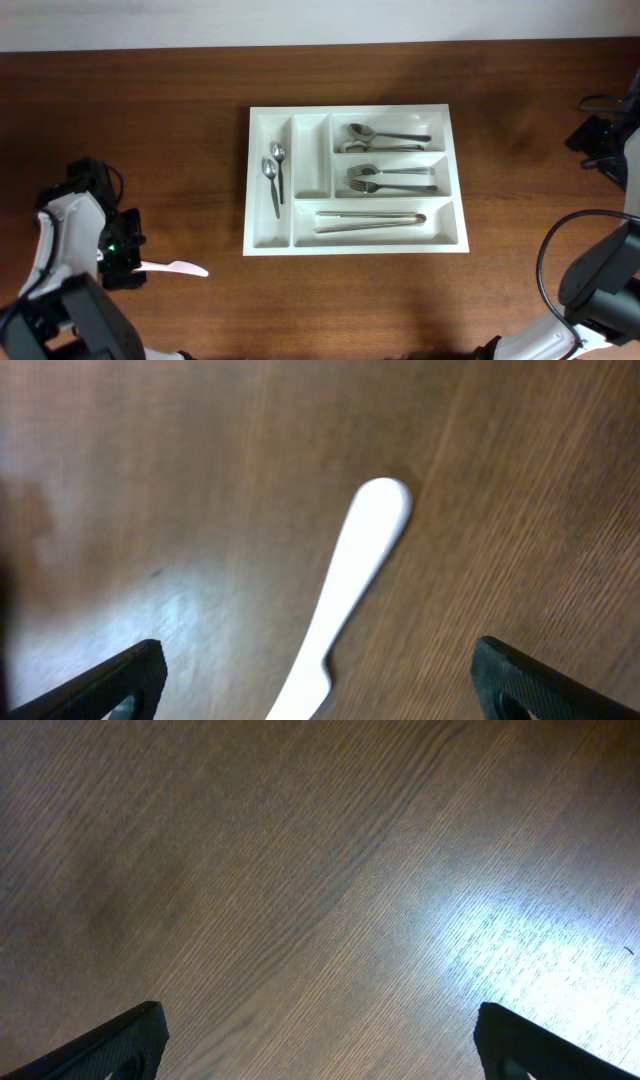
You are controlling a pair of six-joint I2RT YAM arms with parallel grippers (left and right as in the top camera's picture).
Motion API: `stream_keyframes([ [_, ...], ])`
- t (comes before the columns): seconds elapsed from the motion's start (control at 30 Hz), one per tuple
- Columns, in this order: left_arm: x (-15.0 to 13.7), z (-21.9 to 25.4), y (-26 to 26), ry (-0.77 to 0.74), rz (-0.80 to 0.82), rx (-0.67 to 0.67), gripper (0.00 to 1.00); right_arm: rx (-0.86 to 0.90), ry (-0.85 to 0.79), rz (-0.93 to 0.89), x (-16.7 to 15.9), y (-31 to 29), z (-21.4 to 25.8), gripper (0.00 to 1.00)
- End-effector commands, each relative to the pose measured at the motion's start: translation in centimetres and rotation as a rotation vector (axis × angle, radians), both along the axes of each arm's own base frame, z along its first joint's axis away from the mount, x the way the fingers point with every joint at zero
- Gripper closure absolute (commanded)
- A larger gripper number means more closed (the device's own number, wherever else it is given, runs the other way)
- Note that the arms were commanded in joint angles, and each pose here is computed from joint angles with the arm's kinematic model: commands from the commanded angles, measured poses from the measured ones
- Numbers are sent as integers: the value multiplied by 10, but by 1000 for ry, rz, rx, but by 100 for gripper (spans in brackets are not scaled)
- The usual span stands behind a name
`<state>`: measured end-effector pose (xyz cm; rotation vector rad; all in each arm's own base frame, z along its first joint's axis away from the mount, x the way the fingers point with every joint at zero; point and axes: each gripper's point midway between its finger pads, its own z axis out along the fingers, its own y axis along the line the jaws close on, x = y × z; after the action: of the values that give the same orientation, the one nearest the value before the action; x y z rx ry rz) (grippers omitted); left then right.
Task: Pack container
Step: 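Lower the left gripper onto the white knife handle and close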
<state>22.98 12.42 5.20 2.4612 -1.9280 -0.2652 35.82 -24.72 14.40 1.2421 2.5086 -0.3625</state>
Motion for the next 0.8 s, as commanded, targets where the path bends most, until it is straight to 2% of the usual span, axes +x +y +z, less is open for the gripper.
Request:
stream_keyframes([
  [0.0, 3, -14, 0, 17, -61, -32, 1, -9, -15, -3, 3, -2, 5, 1],
  [0.2, 15, -24, 5, 1, -185, -32, 1, -9, -15, -3, 3, -2, 5, 1],
  [0.4, 15, -25, 4, 16, -282, -49, 1, -9, -15, -3, 3, -2, 5, 1],
  [0.63, -20, -44, -15, 99, -246, -121, 1, -9, -15, -3, 3, -2, 5, 1],
  [0.77, -21, -58, -18, 71, -253, -124, 1, -9, -15, -3, 3, -2, 5, 1],
])
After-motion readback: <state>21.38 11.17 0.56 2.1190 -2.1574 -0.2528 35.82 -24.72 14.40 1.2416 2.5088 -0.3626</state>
